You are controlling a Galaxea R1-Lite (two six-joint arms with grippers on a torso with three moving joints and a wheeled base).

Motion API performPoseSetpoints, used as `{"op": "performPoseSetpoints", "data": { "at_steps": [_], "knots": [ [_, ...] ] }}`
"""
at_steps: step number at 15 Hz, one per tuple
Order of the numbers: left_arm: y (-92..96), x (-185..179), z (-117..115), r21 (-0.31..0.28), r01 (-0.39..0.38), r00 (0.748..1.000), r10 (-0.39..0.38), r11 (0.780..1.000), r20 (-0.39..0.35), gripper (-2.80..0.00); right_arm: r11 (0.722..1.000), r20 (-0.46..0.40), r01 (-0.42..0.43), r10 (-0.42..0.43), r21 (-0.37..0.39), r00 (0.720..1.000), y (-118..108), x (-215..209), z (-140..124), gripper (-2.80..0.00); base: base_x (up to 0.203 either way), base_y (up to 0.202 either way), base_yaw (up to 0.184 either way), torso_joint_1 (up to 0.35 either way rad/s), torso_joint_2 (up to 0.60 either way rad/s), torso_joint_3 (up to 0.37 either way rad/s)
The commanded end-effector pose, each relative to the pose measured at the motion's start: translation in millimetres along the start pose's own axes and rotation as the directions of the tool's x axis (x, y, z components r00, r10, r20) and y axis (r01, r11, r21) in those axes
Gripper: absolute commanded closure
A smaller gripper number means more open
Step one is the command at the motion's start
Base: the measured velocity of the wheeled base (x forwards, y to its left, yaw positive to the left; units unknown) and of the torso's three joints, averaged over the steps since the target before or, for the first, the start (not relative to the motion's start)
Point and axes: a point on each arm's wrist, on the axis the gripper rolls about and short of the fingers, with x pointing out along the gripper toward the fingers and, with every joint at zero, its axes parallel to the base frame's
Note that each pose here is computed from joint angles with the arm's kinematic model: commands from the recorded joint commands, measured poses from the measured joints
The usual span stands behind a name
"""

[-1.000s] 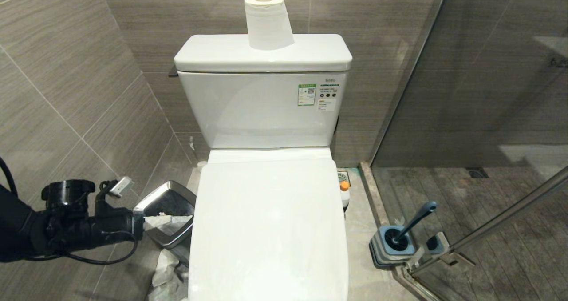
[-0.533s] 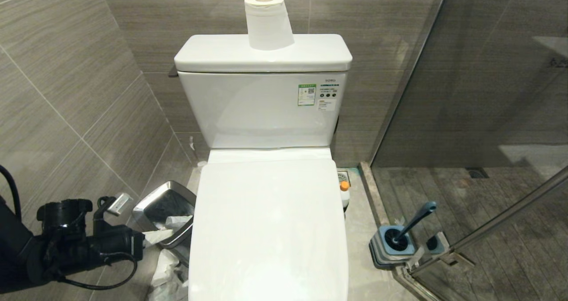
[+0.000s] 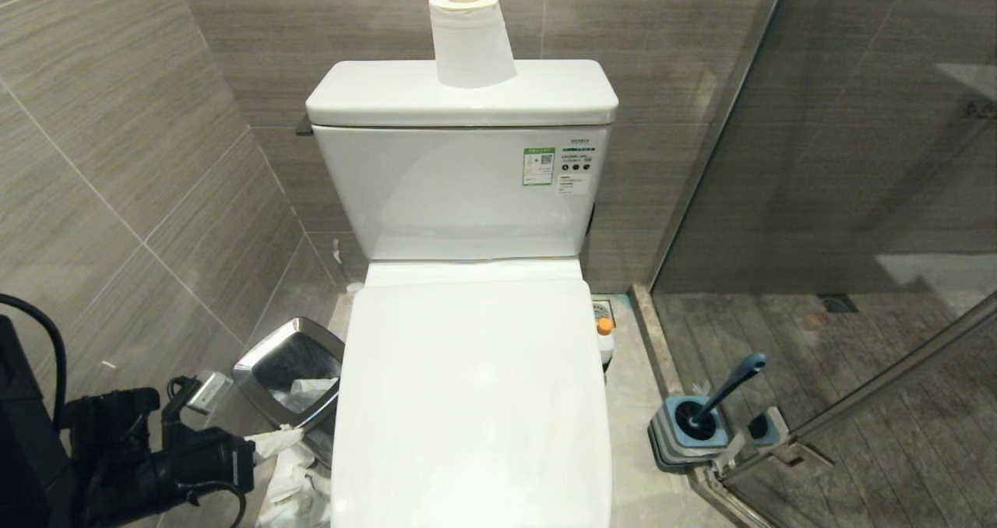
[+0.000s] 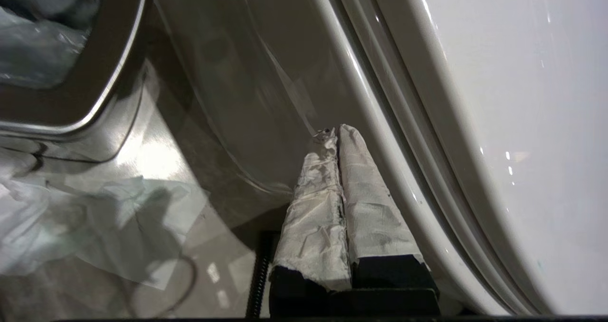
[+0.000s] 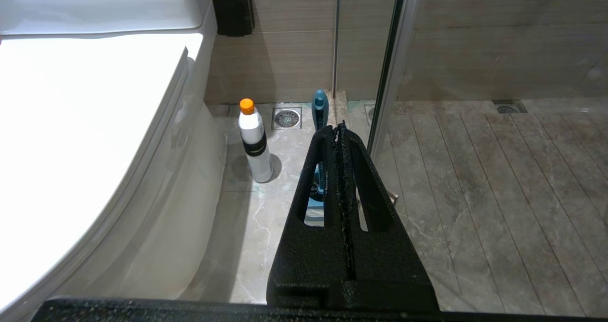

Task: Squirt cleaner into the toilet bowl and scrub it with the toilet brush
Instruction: Use the left hand to lift the toilet lid slightly

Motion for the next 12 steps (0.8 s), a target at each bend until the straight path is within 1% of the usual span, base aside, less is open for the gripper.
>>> {"op": "performPoseSetpoints", "data": {
  "at_steps": [1,6,8,9,10,12],
  "knots": [
    [-4.3,-1,-16,-0.042,0.016,0.999,-0.018,0.999,-0.031,0.00,1.000,-0.024,0.002,-0.002,-0.001,1.000,0,1,-7,0.00,0.000,0.000,0.000,0.000,0.00,0.000],
    [-3.6,3,-32,-0.104,0.026,0.997,-0.033,0.994,-0.068,0.00,1.000,-0.024,0.002,-0.002,0.000,1.000,0,1,-7,0.00,0.000,0.000,0.000,0.000,0.00,0.000],
    [-4.5,2,-29,-0.089,0.028,0.998,-0.033,0.996,-0.056,0.00,1.000,-0.024,0.002,-0.002,-0.001,1.000,0,1,-7,0.00,0.000,0.000,0.000,0.000,0.00,0.000],
    [-4.5,1,-25,-0.076,0.024,0.999,-0.027,0.997,-0.037,-2.80,1.000,-0.024,0.002,-0.002,0.000,1.000,0,1,-7,0.00,0.000,0.000,0.000,0.000,0.00,0.000],
    [-6.2,-1,-22,-0.071,0.023,0.999,-0.024,0.997,-0.022,-2.80,1.000,-0.024,0.002,-0.002,0.000,1.000,0,1,-7,0.00,0.000,0.000,0.000,0.000,0.00,0.000],
    [-14.8,-8,-22,-0.102,0.033,0.999,-0.035,0.994,-0.020,-2.80,1.000,-0.024,0.002,-0.002,0.000,1.000,0,1,-7,0.00,0.000,0.000,0.000,0.000,0.00,0.000]
  ]
}}
